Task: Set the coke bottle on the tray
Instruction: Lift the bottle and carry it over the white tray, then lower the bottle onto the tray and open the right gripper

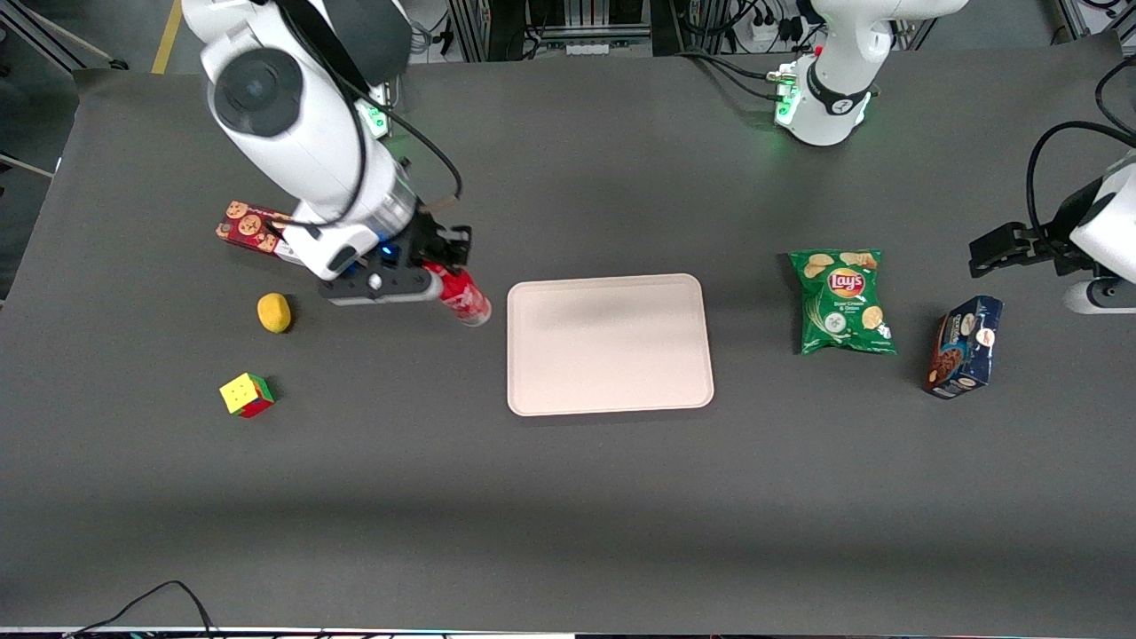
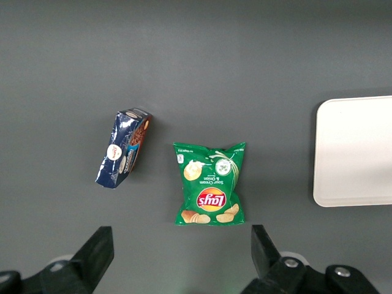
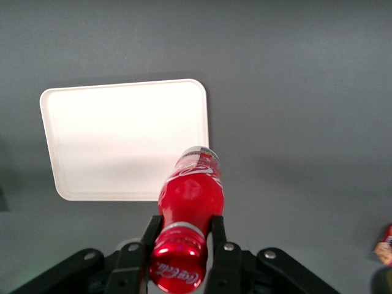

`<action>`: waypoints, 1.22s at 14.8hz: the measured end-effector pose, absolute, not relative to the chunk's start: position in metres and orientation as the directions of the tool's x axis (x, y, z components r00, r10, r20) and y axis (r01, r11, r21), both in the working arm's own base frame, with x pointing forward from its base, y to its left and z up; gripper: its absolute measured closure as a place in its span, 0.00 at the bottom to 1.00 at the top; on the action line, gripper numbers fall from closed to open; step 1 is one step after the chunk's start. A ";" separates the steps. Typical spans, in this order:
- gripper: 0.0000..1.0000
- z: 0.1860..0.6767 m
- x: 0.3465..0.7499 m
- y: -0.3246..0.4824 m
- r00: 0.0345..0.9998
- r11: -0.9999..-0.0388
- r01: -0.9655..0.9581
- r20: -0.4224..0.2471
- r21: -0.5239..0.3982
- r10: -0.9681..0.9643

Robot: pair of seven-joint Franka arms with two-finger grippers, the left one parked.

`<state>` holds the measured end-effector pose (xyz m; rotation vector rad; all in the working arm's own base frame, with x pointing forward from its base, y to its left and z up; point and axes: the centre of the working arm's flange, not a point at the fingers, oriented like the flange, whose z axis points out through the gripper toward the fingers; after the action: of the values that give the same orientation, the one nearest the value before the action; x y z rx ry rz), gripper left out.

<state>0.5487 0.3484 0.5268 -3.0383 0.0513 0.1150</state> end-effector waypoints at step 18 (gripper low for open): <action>0.64 0.329 0.557 0.440 0.991 -0.993 -0.109 -0.075 -0.034 -0.107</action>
<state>0.5566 0.4399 0.3289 -3.0971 0.1680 0.1139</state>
